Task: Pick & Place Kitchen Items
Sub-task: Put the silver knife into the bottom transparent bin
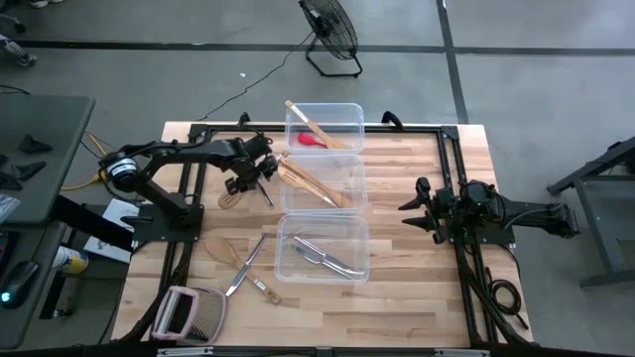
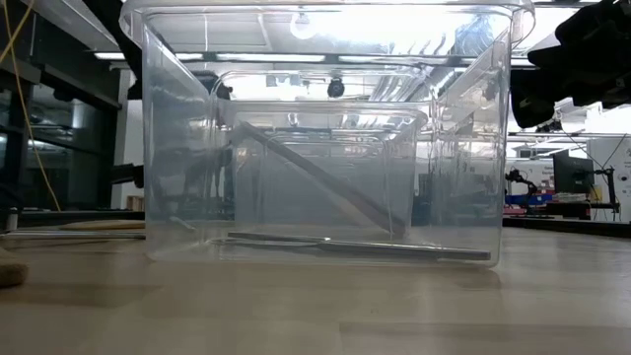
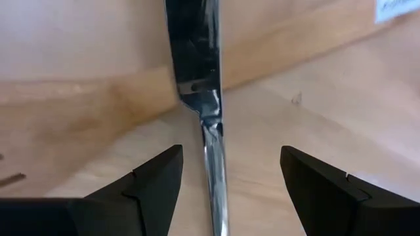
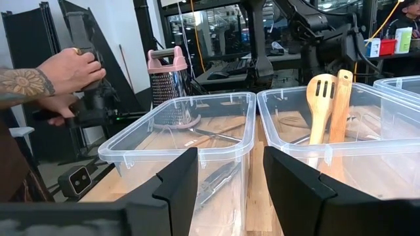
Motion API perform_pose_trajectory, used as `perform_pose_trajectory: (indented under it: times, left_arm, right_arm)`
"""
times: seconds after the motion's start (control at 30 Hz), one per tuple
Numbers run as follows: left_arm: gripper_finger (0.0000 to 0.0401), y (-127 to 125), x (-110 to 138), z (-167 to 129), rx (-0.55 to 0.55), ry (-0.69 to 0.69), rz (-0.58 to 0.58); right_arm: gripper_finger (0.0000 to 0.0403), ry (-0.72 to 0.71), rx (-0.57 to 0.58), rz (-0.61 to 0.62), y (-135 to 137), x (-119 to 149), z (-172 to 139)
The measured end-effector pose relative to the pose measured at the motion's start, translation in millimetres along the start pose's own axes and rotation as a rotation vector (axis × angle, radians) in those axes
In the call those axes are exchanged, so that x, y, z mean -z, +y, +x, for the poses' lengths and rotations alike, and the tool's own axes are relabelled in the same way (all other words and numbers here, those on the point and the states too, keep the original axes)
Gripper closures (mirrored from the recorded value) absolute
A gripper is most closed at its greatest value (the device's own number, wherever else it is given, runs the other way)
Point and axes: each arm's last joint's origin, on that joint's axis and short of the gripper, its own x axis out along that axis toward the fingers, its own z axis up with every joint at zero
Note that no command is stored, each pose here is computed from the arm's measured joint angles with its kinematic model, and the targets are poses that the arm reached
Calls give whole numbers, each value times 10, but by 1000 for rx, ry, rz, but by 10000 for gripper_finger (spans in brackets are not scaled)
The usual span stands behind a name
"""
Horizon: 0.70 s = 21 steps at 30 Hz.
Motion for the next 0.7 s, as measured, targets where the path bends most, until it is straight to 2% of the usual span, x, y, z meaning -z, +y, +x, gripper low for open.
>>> perform_pose_trajectory:
  times: [0.53,0.7]
  left_arm:
    - [148,7,-12,99,-52,36,-13]
    - [148,30,-15,183,-98,48,-16]
  right_arm:
    - [237,0,3,0,0,0,0]
    - [237,-2,27,1,-8,1,0]
